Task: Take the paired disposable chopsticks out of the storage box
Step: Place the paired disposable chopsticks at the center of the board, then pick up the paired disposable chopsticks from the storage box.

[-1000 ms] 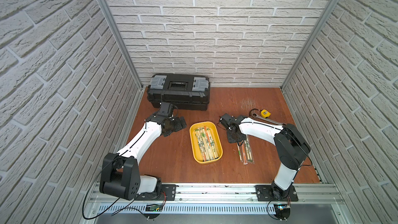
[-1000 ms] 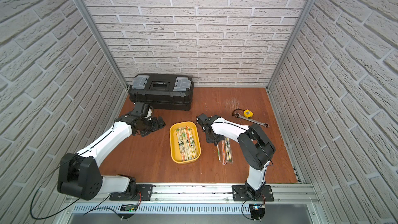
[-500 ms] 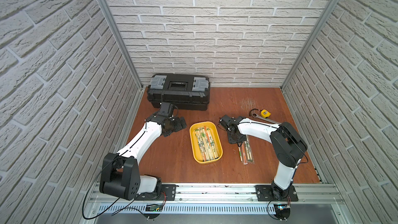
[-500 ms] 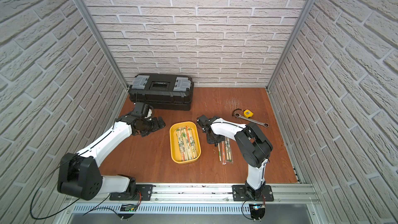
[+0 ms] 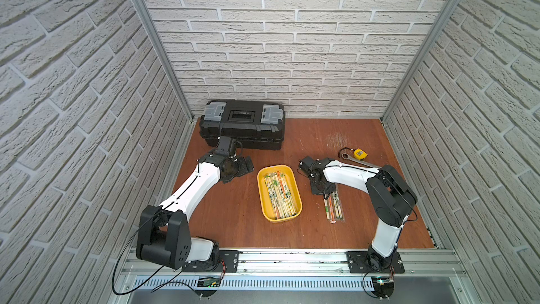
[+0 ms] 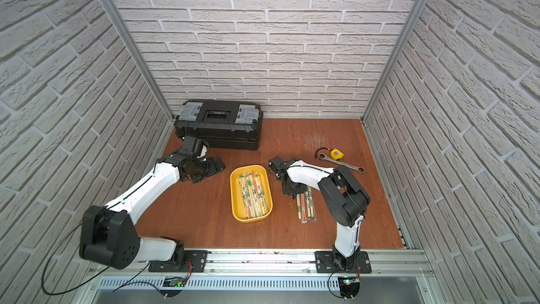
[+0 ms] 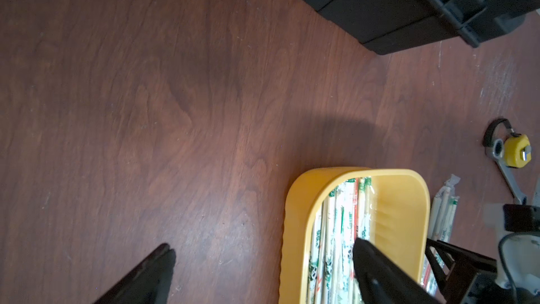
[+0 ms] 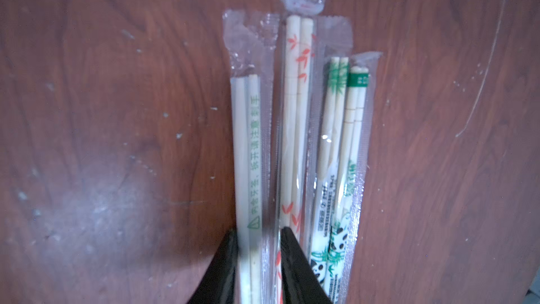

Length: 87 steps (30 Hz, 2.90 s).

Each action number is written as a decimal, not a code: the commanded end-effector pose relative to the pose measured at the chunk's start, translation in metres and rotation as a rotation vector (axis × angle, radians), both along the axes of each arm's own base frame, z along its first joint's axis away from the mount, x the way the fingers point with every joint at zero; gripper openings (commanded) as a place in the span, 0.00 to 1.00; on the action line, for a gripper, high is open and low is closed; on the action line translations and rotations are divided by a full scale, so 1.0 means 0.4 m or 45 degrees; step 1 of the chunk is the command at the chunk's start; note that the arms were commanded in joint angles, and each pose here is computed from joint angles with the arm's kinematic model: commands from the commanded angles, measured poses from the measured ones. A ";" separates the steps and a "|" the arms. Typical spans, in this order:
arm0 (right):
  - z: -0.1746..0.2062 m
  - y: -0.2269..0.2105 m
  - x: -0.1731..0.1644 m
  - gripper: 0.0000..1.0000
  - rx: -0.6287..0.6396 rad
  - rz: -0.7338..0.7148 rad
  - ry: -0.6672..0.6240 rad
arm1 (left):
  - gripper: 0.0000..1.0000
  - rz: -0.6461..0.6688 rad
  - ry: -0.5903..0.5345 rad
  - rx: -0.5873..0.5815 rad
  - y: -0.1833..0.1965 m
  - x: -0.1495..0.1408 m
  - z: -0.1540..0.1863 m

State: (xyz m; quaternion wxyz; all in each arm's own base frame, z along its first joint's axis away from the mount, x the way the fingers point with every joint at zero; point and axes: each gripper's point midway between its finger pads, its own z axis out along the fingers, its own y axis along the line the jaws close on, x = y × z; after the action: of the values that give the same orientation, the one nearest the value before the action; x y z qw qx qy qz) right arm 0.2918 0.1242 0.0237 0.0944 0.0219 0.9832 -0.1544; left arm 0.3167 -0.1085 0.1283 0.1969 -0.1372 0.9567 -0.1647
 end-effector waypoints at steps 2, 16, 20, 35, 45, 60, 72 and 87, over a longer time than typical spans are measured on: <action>0.058 0.009 0.011 0.36 0.069 -0.008 -0.079 | 0.98 -0.010 -0.016 0.012 -0.004 0.011 0.011; 0.283 -0.007 0.078 1.00 0.062 0.051 -0.381 | 0.98 -0.021 -0.042 0.019 -0.002 0.022 0.031; 0.336 -0.017 0.099 1.00 -0.035 0.147 -0.402 | 0.98 -0.025 -0.055 0.024 -0.001 0.024 0.039; 0.469 0.094 0.087 1.00 0.399 0.345 -0.668 | 0.98 -0.004 -0.098 0.042 0.032 0.029 0.049; 0.427 0.255 0.065 0.98 0.655 0.390 -0.530 | 0.98 0.035 -0.111 0.020 0.057 0.018 0.044; 0.231 0.513 -0.002 0.42 0.770 0.454 -0.165 | 0.98 0.081 -0.084 0.010 0.090 0.001 0.021; 0.137 0.604 -0.049 0.26 0.682 0.531 -0.018 | 0.98 0.101 -0.068 0.001 0.101 -0.012 0.005; 0.060 0.572 -0.039 0.21 0.517 0.517 0.037 | 0.98 0.101 -0.073 -0.012 0.102 -0.013 0.005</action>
State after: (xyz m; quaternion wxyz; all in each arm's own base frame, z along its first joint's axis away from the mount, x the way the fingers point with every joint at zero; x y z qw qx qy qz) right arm 0.2719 0.3542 0.0425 0.0923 -0.1545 0.9804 0.0804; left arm 0.3099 -0.0684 0.1273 0.2168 -0.1763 0.9469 -0.1591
